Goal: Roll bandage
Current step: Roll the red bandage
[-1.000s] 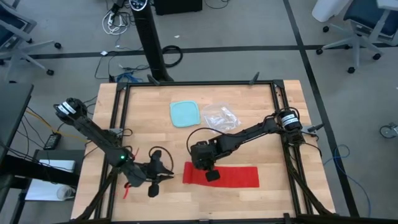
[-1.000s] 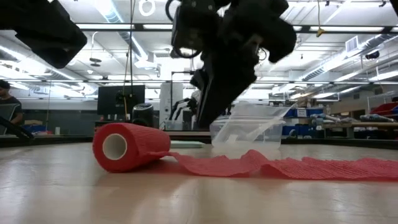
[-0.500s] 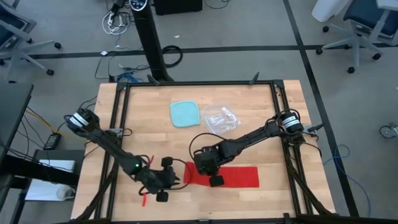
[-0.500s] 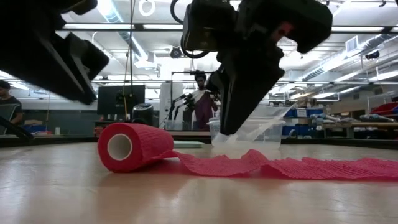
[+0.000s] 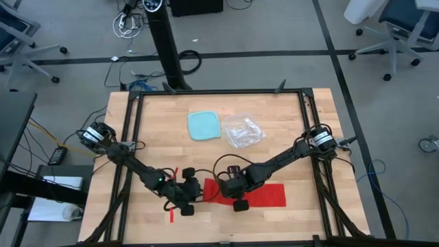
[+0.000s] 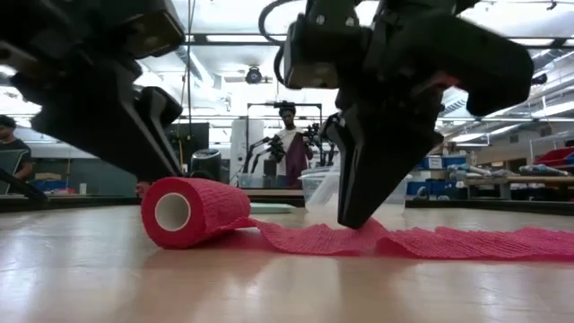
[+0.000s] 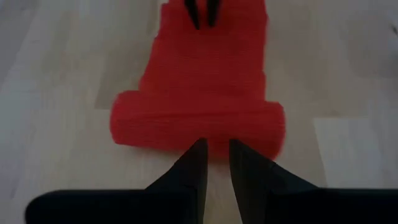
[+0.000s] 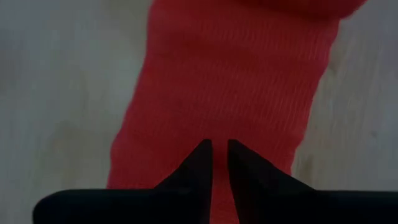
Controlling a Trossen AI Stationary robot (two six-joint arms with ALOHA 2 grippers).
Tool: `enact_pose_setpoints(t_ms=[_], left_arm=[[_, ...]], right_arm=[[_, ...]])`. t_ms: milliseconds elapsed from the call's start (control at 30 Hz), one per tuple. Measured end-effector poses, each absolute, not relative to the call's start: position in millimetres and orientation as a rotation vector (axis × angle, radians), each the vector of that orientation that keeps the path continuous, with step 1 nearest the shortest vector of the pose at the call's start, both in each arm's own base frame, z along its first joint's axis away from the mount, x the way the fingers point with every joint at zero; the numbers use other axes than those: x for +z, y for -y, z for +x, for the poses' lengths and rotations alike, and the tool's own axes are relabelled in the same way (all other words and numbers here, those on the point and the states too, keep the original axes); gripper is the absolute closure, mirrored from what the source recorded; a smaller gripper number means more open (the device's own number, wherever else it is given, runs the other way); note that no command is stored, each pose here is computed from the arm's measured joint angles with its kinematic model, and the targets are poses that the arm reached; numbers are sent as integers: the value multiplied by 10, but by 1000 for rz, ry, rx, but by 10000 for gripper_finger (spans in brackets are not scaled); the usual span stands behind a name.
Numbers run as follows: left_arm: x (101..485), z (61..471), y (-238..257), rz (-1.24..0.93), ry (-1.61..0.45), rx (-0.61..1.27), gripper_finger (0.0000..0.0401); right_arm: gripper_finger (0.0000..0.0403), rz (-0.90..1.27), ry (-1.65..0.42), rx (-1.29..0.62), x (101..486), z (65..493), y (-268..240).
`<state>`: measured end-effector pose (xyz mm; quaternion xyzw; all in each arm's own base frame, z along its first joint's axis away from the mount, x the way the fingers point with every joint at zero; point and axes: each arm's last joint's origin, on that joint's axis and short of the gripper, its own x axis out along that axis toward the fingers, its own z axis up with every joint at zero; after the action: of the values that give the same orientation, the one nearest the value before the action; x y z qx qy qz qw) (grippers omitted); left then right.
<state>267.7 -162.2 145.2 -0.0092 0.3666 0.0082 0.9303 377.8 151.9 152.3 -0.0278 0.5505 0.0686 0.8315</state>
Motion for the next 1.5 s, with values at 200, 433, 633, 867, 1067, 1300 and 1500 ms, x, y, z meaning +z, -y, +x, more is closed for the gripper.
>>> enact_pose_setpoints(t_ms=[200, 433, 633, 867, 1067, 1300, 1500], left_arm=[[1465, 2732, 1565, -25, -742, 8, 329], [1493, 2776, 1549, -5, -710, -18, 329], [1470, 2769, 1522, -3, -747, -35, 329], [1427, 2823, 1487, 7, -743, -43, 329], [1341, 2956, 1482, -5, -686, -77, 329], [1345, 3027, 1433, -15, -681, -91, 329], [1362, 3096, 1392, 35, -676, -99, 329]], right_arm=[[353, -57, -1160, 123, 1525, 3764, -1561], [353, -51, -1167, 111, 1522, 3756, -1558], [353, -52, -1151, 84, 1634, 3703, -1587], [353, -72, -1109, 25, 1753, 3656, -1612], [353, -84, -1069, -18, 1855, 3613, -1642], [353, -76, -1024, -21, 2063, 3515, -1683], [353, -102, -924, -20, 2300, 3374, -1828]])
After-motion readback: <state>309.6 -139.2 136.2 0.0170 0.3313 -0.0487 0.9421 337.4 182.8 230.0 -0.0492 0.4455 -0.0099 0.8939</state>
